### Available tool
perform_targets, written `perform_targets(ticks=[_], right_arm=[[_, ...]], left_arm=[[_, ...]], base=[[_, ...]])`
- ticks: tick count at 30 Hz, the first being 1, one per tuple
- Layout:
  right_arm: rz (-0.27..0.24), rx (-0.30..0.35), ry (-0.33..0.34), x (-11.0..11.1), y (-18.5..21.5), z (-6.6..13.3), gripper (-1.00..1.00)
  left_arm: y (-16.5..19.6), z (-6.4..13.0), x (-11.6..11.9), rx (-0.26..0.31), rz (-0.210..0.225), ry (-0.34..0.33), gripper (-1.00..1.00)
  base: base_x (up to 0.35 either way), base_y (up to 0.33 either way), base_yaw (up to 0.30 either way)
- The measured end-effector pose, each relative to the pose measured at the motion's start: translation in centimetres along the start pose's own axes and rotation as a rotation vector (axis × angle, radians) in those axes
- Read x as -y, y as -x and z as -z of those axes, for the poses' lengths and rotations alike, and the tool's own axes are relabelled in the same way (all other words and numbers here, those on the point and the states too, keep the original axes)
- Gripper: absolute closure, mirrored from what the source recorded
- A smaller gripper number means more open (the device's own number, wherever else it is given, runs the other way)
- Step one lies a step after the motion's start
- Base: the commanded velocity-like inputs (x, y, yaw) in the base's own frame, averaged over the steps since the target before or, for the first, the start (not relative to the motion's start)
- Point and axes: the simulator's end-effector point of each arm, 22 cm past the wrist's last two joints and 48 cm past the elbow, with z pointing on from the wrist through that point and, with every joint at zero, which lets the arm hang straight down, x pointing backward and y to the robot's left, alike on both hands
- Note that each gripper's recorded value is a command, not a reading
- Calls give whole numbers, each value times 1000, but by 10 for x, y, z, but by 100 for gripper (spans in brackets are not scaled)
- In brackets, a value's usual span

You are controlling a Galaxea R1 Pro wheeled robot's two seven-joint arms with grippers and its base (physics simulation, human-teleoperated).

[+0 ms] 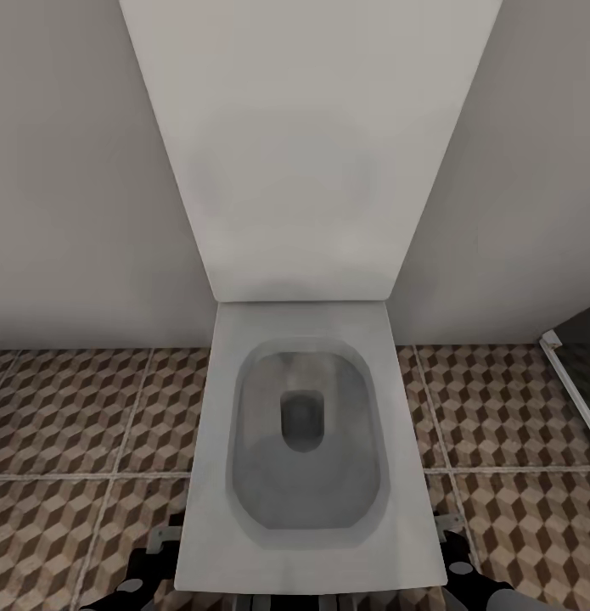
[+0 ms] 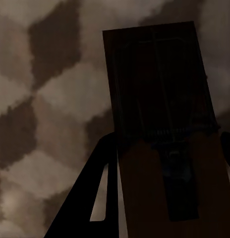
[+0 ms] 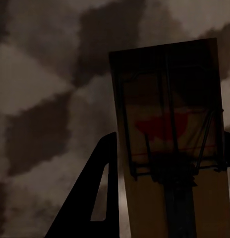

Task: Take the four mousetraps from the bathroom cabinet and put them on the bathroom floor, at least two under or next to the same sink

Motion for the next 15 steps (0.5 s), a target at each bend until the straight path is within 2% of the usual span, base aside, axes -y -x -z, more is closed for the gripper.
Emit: perform_targets(ticks=[15], right_arm=[[0, -2, 18, -4, 0, 0, 100]], left_arm=[[-2, 0, 3, -10, -14, -7, 100]], base=[[0, 0, 0]])
